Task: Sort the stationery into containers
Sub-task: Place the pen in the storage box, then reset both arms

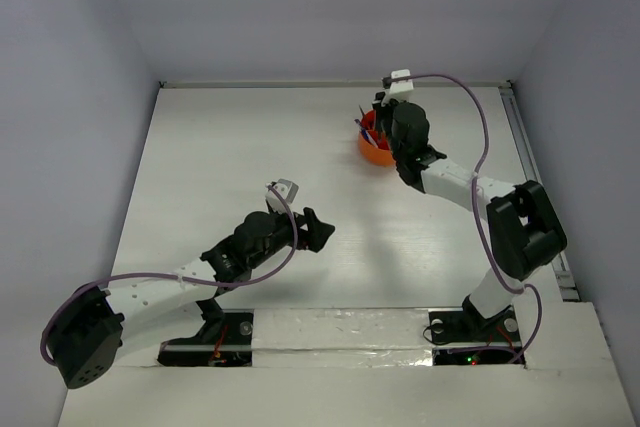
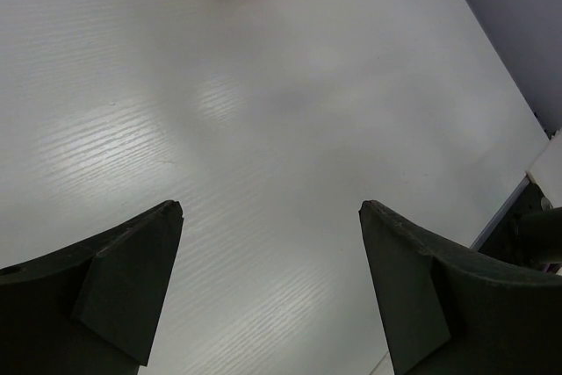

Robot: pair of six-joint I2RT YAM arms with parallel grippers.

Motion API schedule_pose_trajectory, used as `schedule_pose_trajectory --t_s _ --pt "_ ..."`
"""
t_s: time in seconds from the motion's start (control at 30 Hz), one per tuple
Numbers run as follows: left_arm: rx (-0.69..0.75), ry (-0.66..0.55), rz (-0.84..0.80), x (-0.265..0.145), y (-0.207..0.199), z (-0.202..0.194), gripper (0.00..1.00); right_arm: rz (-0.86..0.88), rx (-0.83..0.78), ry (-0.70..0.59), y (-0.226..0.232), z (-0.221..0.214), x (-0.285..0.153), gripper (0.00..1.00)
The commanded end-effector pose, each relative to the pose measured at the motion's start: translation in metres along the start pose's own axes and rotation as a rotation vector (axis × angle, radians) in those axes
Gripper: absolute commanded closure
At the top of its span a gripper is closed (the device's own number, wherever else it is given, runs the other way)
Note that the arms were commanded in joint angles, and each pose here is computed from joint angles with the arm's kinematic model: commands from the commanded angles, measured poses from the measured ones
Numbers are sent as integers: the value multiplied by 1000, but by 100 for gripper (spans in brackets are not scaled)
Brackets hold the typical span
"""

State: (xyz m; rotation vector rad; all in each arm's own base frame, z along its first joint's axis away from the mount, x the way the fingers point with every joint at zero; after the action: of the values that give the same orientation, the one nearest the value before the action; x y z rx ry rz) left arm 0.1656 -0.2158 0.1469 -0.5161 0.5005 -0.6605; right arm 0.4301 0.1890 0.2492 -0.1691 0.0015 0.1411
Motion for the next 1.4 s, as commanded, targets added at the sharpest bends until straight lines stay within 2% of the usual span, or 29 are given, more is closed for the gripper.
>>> schedule_pose_trajectory --t_s 0.0,0.27,0.47,0.5,0.57,0.67,0.8,0.97,1.0,1.03,1.07,1.1,1.17,1.2,1.23,1.27,1.33,1.37 --pt "3 -72 -53 4 -16 22 21 13 -18 -69 -1 8 3 100" --pt "-5 -72 -67 4 -18 22 21 30 -39 -37 -1 -6 -5 97" --pt "-8 -70 -70 6 -20 22 21 30 -27 -25 -2 -8 -10 82" --pt "-8 -70 -72 6 -20 22 21 32 -22 -27 -2 -7 -10 76" --pt "-10 -75 -74 6 -20 23 21 36 -9 -30 -2 -2 -13 70" --pt "-14 -74 -81 5 -22 24 21 42 0 -25 -3 4 -14 68" --pt "-21 -82 -86 3 -23 26 21 44 14 -32 -5 15 -18 52" --pt "-13 -109 -84 -2 -29 37 21 37 65 -63 -15 40 -36 50" --pt "-13 -166 -86 -9 -38 56 21 45 170 -101 -26 69 -66 62" --pt "-13 -166 -86 -9 -38 56 21 45 171 -101 -26 70 -66 62" --pt "-17 -181 -87 -11 -40 61 21 54 215 -99 -27 72 -74 89" --pt "-22 -208 -95 -14 -45 69 21 72 254 -104 -28 80 -84 100" --pt "-48 -249 -84 -18 -47 78 21 142 386 -93 -32 102 -120 100" --pt "-61 -280 -97 -23 -50 84 21 257 413 -93 -23 104 -137 100" --pt "-82 -307 -94 -25 -51 89 21 305 452 -122 -23 111 -153 100" --pt "-90 -322 -99 -27 -52 91 20 351 509 -206 -32 134 -183 100" --pt "-105 -358 -126 -36 -57 99 19 355 539 -230 -41 137 -208 100" --pt "-108 -367 -134 -39 -59 102 19 342 554 -298 -55 151 -233 99"
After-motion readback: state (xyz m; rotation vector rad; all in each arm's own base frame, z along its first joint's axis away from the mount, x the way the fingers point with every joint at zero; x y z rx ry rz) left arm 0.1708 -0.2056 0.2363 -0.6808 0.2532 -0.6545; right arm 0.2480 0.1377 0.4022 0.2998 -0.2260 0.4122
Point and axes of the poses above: each gripper's point midway between its finger pads, its own x axis out along the fingers, its own y axis along the line the jaws close on, z = x × y, the point moved 6 cm from there along -x, back along the fingers, and after that the axes turned 8 degrees about -x, right-handed, at the moved point
